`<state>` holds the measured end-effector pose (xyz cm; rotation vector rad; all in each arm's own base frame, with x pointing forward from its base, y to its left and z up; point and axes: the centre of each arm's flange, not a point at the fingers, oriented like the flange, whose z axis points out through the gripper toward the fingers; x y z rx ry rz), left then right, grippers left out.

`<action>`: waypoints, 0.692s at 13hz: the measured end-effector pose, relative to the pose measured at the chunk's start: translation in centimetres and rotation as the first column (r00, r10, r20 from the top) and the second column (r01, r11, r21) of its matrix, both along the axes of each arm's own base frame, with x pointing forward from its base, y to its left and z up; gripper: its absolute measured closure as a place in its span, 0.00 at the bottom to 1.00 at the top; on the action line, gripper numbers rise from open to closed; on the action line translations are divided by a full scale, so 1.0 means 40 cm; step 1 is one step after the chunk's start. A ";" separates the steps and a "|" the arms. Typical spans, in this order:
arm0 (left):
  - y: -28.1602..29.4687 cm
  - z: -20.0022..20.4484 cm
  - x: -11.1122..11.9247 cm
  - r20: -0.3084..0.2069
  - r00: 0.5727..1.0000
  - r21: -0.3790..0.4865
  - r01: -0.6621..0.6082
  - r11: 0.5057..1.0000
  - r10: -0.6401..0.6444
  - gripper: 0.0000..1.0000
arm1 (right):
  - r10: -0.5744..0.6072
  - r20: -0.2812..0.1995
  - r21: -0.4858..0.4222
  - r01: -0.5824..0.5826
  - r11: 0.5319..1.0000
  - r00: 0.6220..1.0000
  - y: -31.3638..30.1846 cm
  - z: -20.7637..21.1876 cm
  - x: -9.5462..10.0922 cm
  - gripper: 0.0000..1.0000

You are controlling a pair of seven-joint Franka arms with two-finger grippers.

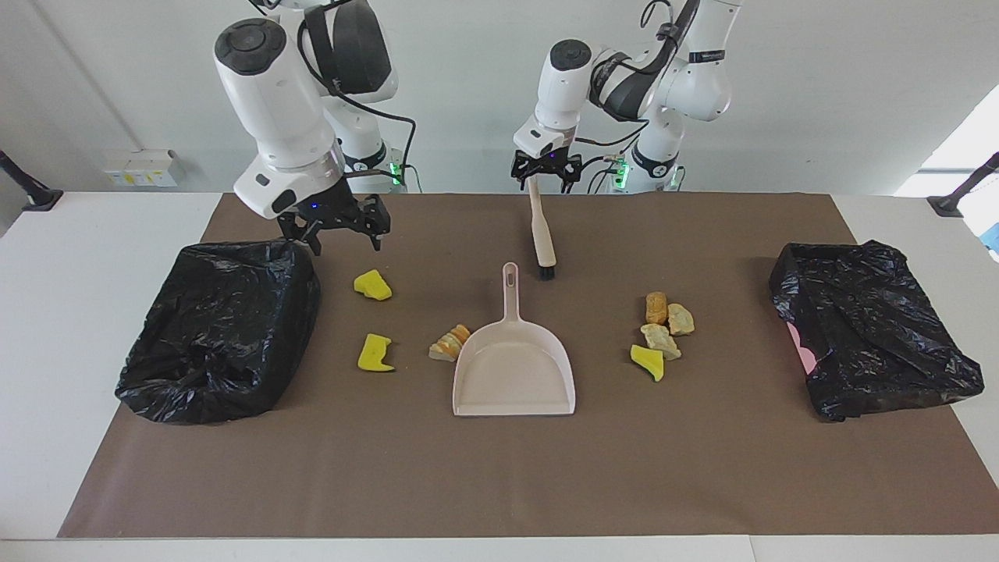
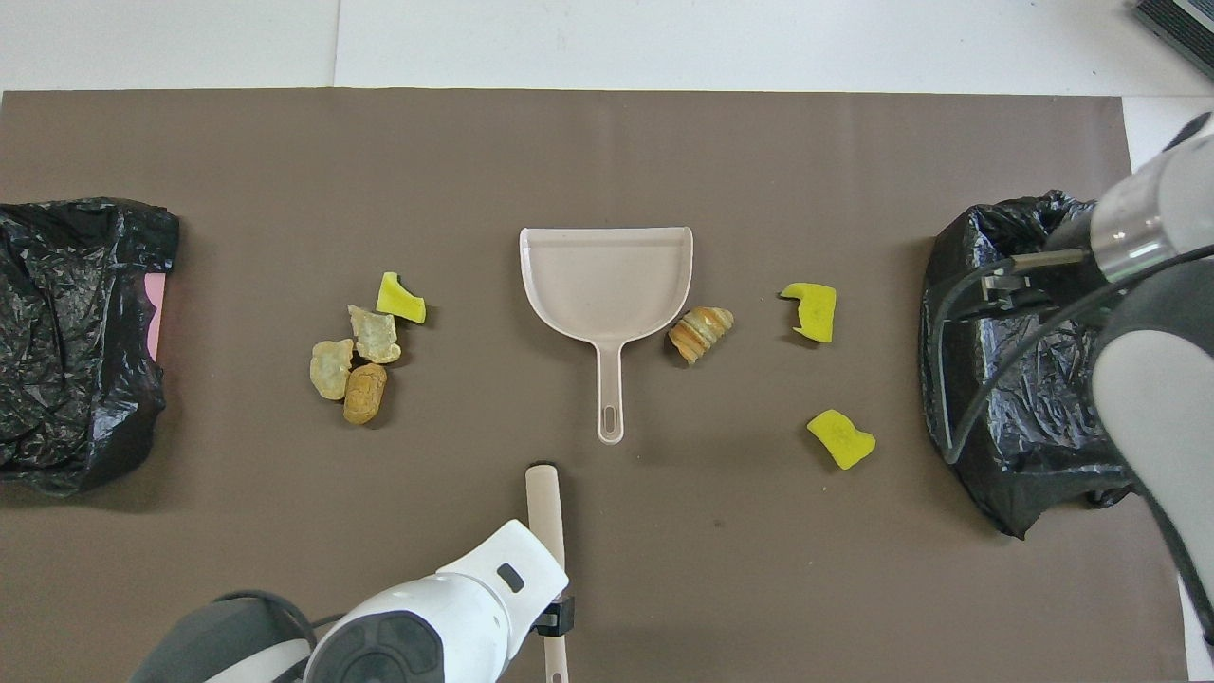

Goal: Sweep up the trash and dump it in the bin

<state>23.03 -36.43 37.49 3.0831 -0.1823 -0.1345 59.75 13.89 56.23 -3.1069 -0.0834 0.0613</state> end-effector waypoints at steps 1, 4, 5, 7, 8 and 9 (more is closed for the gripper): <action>-0.018 -0.031 -0.020 -0.005 1.000 0.007 0.008 1.000 -0.008 0.00 | -0.003 0.008 0.004 0.003 1.000 1.000 0.051 -0.028 0.011 0.00; -0.025 -0.072 -0.027 -0.016 1.000 0.020 0.007 1.000 -0.006 0.00 | -0.014 0.019 0.013 0.014 1.000 1.000 0.210 -0.132 0.029 0.00; -0.019 -0.078 -0.026 -0.020 1.000 0.025 0.002 1.000 -0.001 0.00 | -0.027 0.019 0.015 0.027 1.000 0.999 0.247 -0.162 0.033 0.00; -0.010 -0.088 -0.024 -0.025 1.000 0.033 -0.017 0.999 0.018 0.00 | -0.057 0.033 0.026 0.056 0.998 0.998 0.307 -0.205 0.042 0.00; -0.008 -0.090 -0.023 -0.027 0.999 0.035 -0.023 0.999 0.024 0.04 | -0.071 0.043 0.034 0.069 0.997 0.997 0.337 -0.224 0.045 0.00; -0.006 -0.091 -0.021 -0.027 0.999 0.036 -0.028 0.999 0.029 0.04 | -0.082 0.051 0.041 0.080 0.996 0.995 0.369 -0.245 0.045 0.00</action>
